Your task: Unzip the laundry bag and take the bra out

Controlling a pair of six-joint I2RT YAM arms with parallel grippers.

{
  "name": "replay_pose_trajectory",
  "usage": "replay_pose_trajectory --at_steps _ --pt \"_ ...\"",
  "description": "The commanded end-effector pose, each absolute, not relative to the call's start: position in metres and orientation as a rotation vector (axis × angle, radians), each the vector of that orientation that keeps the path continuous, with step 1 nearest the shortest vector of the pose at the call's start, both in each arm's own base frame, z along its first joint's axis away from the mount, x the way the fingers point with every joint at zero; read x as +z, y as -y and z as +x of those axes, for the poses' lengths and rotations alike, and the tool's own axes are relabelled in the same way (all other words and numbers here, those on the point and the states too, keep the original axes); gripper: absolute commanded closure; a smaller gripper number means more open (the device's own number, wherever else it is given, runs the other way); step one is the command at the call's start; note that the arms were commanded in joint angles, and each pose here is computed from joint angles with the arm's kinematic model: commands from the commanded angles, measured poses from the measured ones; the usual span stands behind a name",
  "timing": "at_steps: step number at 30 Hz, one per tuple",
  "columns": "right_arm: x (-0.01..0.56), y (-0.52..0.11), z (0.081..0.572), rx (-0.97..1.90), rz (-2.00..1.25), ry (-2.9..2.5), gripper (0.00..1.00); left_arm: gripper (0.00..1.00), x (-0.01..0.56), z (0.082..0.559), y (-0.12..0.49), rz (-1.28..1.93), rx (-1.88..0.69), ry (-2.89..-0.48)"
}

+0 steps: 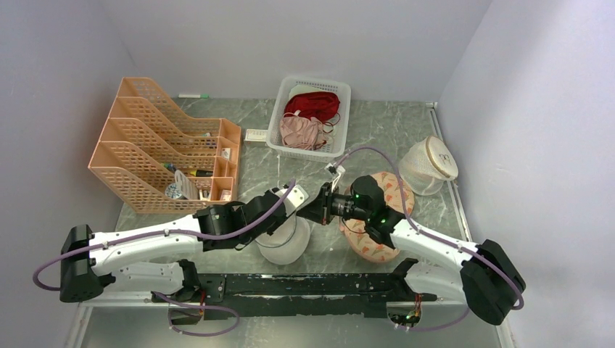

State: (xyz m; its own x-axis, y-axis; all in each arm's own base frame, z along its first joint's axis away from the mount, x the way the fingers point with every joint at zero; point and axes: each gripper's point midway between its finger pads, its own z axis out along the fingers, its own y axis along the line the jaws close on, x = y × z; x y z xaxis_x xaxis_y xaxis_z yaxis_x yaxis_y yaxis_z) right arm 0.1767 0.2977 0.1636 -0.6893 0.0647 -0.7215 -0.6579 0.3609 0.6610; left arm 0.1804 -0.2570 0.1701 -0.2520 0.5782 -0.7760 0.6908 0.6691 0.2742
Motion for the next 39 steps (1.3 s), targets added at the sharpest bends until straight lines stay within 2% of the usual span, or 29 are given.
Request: replay_pose_trajectory --at_steps 1,2,7,11,13,15,19,22,27,30,34,39 --pt "0.191 -0.307 0.174 1.39 -0.589 -1.845 1.0 0.62 0.182 0.184 0.255 0.952 -0.135 -1.921" --pt "0.189 -0.306 0.176 1.373 -0.578 -1.851 1.0 0.7 0.184 0.184 0.254 0.947 -0.14 -1.917" --pt "0.163 -0.295 0.194 1.22 -0.503 -1.962 1.0 0.89 0.193 0.184 0.25 0.907 -0.152 -1.899" --pt "0.152 -0.287 0.214 1.033 -0.482 -2.081 1.0 0.93 0.201 0.185 0.25 0.806 -0.152 -1.953" --pt "0.154 -0.283 0.22 0.983 -0.476 -2.097 0.97 0.93 0.199 0.184 0.245 0.746 -0.115 -2.033" --pt "0.158 -0.281 0.22 0.971 -0.461 -2.099 0.88 0.93 0.196 0.182 0.229 0.639 -0.022 -2.137" --pt "0.166 -0.282 0.21 1.031 -0.442 -2.087 0.64 0.93 0.2 0.181 0.213 0.478 0.09 -2.235" --pt "0.167 -0.287 0.197 1.073 -0.446 -2.085 0.46 0.93 0.204 0.177 0.217 0.422 0.059 -2.278" --pt "0.172 -0.296 0.176 1.048 -0.471 -2.095 0.25 0.93 0.207 0.17 0.23 0.393 -0.025 -2.363" --pt "0.171 -0.305 0.163 1.074 -0.474 -2.104 0.03 0.93 0.212 0.169 0.235 0.358 -0.086 -2.395" --pt "0.157 -0.312 0.15 1.074 -0.471 -2.137 0.0 0.93 0.226 0.178 0.239 0.29 -0.263 -2.402" --pt "0.137 -0.305 0.15 0.934 -0.463 -2.222 0.0 0.93 0.237 0.19 0.238 0.205 -0.456 -2.411"
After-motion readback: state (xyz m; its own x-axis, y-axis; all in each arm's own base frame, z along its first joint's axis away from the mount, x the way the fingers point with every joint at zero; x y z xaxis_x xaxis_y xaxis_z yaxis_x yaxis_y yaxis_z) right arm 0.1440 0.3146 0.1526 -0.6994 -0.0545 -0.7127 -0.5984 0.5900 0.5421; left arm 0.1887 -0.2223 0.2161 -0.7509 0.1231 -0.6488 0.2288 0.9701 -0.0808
